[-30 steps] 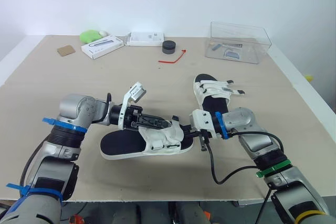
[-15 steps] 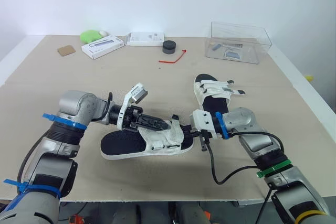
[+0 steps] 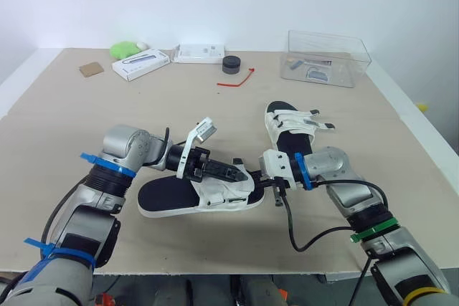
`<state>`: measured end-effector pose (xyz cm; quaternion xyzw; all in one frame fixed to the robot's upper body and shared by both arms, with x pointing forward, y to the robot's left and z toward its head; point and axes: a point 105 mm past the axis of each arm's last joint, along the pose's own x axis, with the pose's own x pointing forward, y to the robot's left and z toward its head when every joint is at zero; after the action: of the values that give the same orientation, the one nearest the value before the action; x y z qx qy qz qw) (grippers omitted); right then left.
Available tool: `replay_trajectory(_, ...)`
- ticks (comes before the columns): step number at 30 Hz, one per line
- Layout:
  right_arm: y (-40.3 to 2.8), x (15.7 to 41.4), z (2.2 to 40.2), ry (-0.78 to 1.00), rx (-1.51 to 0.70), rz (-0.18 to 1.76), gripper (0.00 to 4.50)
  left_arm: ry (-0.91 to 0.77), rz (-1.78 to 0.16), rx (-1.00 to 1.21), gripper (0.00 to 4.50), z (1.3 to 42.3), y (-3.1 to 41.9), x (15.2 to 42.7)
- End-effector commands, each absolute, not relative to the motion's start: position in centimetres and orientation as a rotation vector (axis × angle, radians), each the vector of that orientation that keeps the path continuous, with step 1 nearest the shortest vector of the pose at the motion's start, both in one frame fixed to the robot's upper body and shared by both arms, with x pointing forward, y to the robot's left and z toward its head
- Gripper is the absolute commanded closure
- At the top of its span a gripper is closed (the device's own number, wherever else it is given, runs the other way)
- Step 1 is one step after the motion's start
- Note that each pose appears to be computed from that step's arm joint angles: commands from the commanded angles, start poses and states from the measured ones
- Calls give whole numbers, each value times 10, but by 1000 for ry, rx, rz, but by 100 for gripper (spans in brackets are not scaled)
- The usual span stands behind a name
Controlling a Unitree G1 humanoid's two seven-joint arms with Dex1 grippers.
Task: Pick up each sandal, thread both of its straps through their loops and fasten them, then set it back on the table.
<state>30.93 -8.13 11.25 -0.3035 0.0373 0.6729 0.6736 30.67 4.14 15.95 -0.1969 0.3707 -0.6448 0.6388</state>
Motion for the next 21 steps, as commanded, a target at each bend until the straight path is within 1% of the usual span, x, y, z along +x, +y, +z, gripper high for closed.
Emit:
replay_trajectory(1,-91,312,100,158,-709,1489,450,805,-1465,-443,11,169,40,313)
replay_trajectory(9,-93,312,100,161,-712,1482,450,857,-1435,-446,11,155,35,315)
replay_trajectory(17,-93,312,99,162,-716,1481,450,855,-1405,-459,11,150,27,323)
replay_trajectory(21,-93,312,99,163,-718,1479,450,849,-1424,-470,11,152,25,321)
